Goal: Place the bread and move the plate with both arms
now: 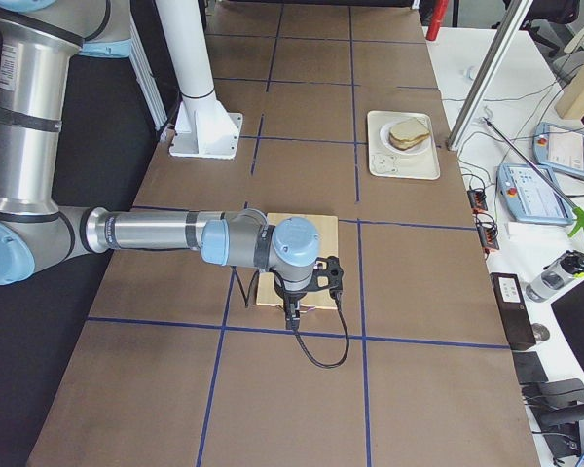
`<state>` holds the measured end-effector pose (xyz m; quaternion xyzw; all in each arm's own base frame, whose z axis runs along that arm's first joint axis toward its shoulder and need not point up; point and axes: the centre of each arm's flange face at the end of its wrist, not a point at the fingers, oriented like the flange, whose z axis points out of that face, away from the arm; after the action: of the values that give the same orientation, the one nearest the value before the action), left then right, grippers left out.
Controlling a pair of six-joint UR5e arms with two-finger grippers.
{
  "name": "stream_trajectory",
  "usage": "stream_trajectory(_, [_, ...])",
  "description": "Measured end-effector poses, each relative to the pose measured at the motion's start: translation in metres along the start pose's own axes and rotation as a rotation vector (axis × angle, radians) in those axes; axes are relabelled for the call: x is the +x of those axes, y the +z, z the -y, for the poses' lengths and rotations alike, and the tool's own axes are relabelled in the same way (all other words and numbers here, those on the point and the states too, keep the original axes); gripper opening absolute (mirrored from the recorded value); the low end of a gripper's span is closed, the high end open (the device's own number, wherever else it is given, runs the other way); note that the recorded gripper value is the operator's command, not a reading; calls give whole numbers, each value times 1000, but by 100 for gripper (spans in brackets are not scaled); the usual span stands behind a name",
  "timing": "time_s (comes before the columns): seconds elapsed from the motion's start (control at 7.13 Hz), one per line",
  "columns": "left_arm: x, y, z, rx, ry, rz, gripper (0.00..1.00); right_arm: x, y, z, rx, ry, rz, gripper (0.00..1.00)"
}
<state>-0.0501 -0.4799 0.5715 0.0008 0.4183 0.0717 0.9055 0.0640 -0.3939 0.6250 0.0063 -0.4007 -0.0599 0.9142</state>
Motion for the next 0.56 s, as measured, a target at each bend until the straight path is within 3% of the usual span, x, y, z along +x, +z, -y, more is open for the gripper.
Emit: stream_trajectory(0.56, [-19,10,-42,8,79,3,100,-4,-6,4,3,-8,-18,100])
